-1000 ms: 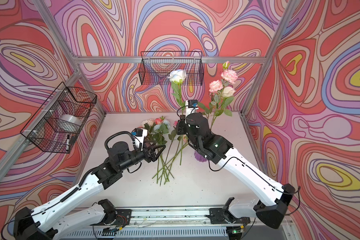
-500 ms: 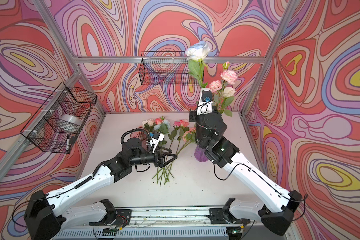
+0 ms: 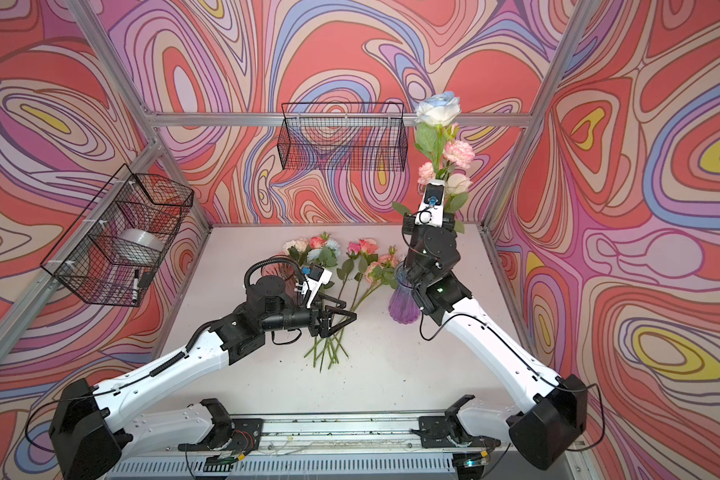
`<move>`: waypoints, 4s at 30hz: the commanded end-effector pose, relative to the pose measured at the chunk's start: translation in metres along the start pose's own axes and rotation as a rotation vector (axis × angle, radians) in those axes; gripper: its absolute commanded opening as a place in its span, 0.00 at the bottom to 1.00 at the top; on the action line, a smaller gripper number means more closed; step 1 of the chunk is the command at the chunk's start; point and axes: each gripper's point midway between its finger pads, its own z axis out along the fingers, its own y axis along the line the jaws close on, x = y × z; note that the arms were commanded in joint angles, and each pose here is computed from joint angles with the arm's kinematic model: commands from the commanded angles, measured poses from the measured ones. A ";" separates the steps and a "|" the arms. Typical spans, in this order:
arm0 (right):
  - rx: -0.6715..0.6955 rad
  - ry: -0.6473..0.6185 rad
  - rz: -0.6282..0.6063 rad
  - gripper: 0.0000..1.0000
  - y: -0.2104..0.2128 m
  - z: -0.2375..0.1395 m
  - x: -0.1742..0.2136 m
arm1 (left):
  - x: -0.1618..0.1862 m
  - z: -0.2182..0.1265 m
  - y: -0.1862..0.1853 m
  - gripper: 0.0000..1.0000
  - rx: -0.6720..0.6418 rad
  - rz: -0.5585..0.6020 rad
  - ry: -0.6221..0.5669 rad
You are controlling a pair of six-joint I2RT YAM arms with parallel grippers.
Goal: Arrange the flowers into the vase
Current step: 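Carry the white rose over the purple vase and lower its stem inside, then open the right gripper and draw it back beside the purple vase, then lift a white rose from the bundle with the left gripper while the right gripper approaches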
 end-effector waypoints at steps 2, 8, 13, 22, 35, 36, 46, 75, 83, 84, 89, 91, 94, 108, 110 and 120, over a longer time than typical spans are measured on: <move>-0.012 0.012 0.035 0.00 0.002 -0.003 0.021 | -0.007 0.000 -0.009 0.78 0.012 0.028 -0.006; -0.043 0.128 0.056 0.00 0.003 -0.016 0.067 | -0.005 0.001 -0.007 0.78 0.007 0.026 0.001; -0.081 0.210 0.094 0.00 -0.002 -0.034 0.096 | -0.006 0.001 -0.007 0.78 0.004 0.027 -0.002; -0.192 0.334 0.125 0.19 0.005 -0.057 0.120 | -0.003 0.005 -0.003 0.78 -0.001 0.017 0.010; -0.257 0.431 0.158 0.28 0.008 -0.071 0.117 | 0.000 0.006 0.007 0.79 -0.047 0.035 0.025; -0.266 0.434 0.166 0.29 0.007 -0.073 0.114 | 0.001 0.007 0.009 0.79 -0.054 0.034 0.030; -0.280 0.581 0.207 0.39 -0.003 -0.091 0.097 | 0.005 0.002 0.049 0.78 -0.285 0.098 0.070; -0.352 1.063 0.341 0.35 -0.016 -0.199 0.199 | 0.093 0.056 0.214 0.42 -0.956 0.126 0.786; -0.390 1.047 0.332 0.35 -0.021 -0.207 0.189 | 0.097 0.061 0.233 0.34 -1.018 0.144 0.813; -0.390 1.045 0.328 0.36 -0.022 -0.207 0.188 | 0.099 0.061 0.235 0.33 -1.019 0.142 0.819; -0.403 1.040 0.326 0.36 -0.023 -0.208 0.181 | 0.108 0.062 0.242 0.20 -0.996 0.089 0.834; -0.409 1.041 0.327 0.36 -0.023 -0.209 0.180 | 0.110 0.066 0.238 0.18 -0.943 0.049 0.826; -0.406 1.040 0.314 0.36 -0.026 -0.210 0.177 | 0.117 0.067 0.233 0.11 -0.895 0.024 0.846; -0.460 0.972 0.361 0.36 -0.024 -0.206 0.149 | 0.028 0.046 0.154 0.00 -0.792 -0.025 0.563; -0.485 0.963 0.381 0.36 -0.017 -0.205 0.149 | 0.018 0.042 0.143 0.00 -0.773 -0.049 0.493; -0.680 0.953 0.465 0.39 0.020 -0.204 0.115 | -0.011 0.019 0.088 0.00 -0.622 -0.087 0.119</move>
